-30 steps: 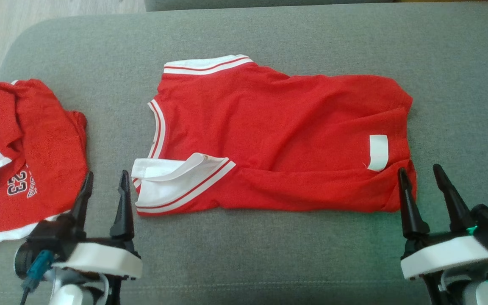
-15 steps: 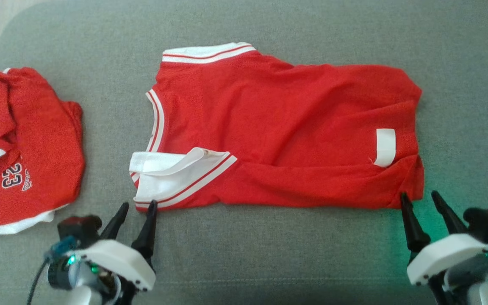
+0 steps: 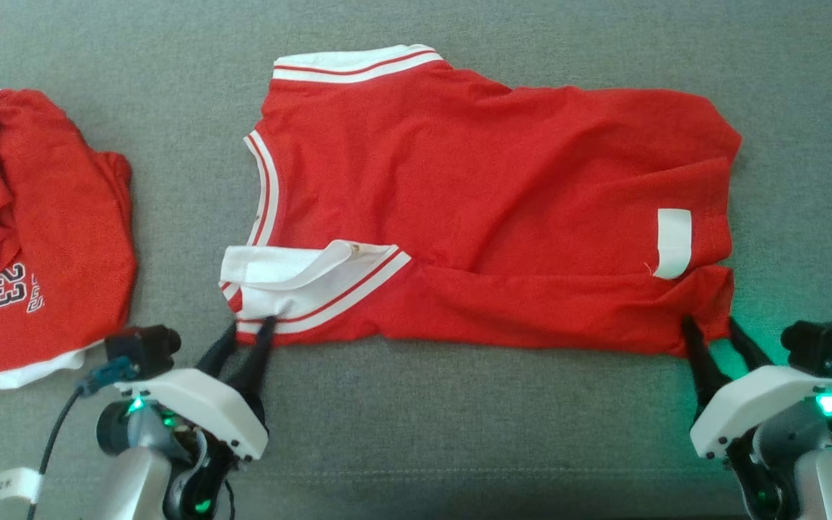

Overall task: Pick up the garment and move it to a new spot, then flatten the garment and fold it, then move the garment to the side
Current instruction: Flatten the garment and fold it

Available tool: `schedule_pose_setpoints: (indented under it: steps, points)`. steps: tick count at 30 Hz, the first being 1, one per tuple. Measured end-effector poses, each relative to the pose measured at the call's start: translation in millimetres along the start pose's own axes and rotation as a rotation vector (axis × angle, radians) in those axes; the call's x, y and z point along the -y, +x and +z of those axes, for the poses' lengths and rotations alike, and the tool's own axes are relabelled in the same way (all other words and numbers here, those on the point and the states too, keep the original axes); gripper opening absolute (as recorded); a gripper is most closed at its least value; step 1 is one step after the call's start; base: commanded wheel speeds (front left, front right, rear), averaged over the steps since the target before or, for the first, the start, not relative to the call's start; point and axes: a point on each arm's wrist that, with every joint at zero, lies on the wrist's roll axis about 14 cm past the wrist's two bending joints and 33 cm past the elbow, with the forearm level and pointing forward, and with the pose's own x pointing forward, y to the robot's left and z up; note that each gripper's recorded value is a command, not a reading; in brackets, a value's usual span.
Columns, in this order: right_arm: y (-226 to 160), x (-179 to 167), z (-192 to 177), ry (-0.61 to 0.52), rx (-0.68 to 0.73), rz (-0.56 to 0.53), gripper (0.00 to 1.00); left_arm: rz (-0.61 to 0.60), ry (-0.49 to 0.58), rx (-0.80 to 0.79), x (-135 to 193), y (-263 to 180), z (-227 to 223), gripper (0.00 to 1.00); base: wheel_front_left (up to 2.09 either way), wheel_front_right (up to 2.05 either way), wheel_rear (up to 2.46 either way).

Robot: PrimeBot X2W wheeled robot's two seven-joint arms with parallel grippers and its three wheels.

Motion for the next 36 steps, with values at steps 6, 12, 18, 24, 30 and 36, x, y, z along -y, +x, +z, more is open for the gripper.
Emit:
schedule_pose_setpoints:
  steps: [6,12,18,24,30,36]
  points:
    - [0.9,-5.3,13.7,0.028,0.041,0.018,0.00,-0.021,0.010,0.016,5.0,-2.6,3.1,0.00,0.00,0.00,0.00]
    - [-18.8,-5.4,28.4,0.025,0.104,0.020,0.00,0.001,0.078,0.071,-3.5,-25.3,18.6,0.00,0.00,0.00,0.00]
    - [-40.7,0.9,8.4,0.034,0.055,0.002,0.00,0.042,0.058,0.042,-8.4,-51.6,6.1,0.00,0.00,0.00,0.00]
    - [-61.2,11.1,-4.6,0.048,0.027,-0.026,0.00,0.062,0.034,0.038,-5.7,-72.6,-0.9,0.00,0.00,0.00,0.00]
    - [-68.9,8.7,-3.8,0.058,0.053,-0.023,1.00,0.067,0.016,-0.006,-2.8,-75.5,-12.0,1.00,0.00,0.00,0.00]
    - [-71.5,0.4,39.1,0.004,0.247,-0.009,1.00,0.111,0.076,0.081,-5.2,-73.3,3.2,1.00,0.00,0.00,0.00]
